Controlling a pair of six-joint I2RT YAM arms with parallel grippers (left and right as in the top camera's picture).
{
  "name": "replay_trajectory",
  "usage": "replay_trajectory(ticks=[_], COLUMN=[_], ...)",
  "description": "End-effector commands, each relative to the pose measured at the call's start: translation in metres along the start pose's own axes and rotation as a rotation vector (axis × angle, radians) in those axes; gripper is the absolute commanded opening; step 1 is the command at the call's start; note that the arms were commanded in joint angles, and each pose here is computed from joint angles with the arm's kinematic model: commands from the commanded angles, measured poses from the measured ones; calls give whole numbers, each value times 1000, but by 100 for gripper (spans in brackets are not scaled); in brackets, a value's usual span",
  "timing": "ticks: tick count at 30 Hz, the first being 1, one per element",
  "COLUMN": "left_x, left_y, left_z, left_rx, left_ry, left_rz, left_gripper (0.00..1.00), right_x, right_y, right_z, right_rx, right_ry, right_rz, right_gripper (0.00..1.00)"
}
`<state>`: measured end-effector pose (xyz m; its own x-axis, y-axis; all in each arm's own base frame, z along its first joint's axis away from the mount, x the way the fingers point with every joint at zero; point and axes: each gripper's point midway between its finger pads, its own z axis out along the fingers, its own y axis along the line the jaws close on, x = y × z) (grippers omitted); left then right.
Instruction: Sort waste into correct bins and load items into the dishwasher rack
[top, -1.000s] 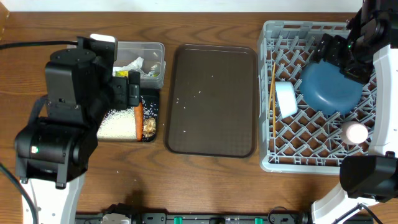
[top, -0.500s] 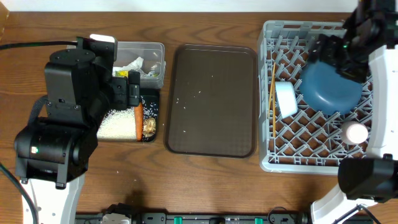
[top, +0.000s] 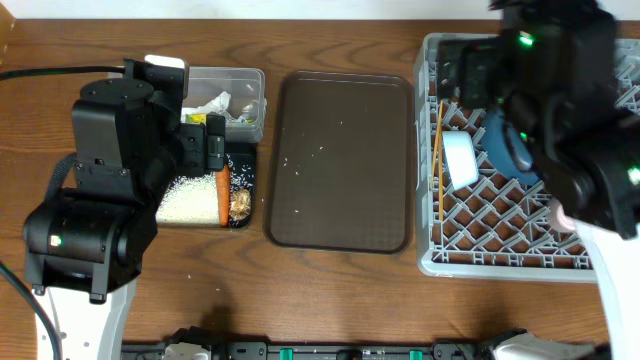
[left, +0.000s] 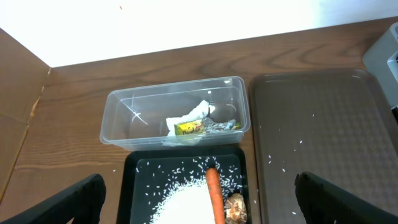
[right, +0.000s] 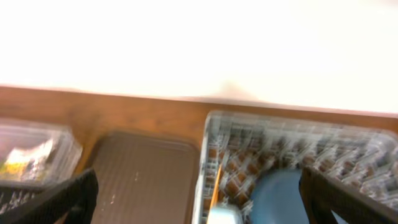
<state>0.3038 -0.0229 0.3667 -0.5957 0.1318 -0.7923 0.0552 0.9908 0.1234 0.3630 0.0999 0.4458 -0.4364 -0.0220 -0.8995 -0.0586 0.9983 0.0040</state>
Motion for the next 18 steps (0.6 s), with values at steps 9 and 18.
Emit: replay_trajectory(ticks=[9, 18], left_x=[-2, -2], left_y=[3, 3], left_z=[-2, -2], left_rx=[-9, -9], left_ry=[-5, -5], left_rz=[-9, -9], left_gripper=[98, 98], right_x=[72, 165], right_y=[-41, -66], right_z=[18, -5], right_rx=[5, 41], right_ry=[-65, -80], right_rz=[33, 52], right_gripper=[99, 99])
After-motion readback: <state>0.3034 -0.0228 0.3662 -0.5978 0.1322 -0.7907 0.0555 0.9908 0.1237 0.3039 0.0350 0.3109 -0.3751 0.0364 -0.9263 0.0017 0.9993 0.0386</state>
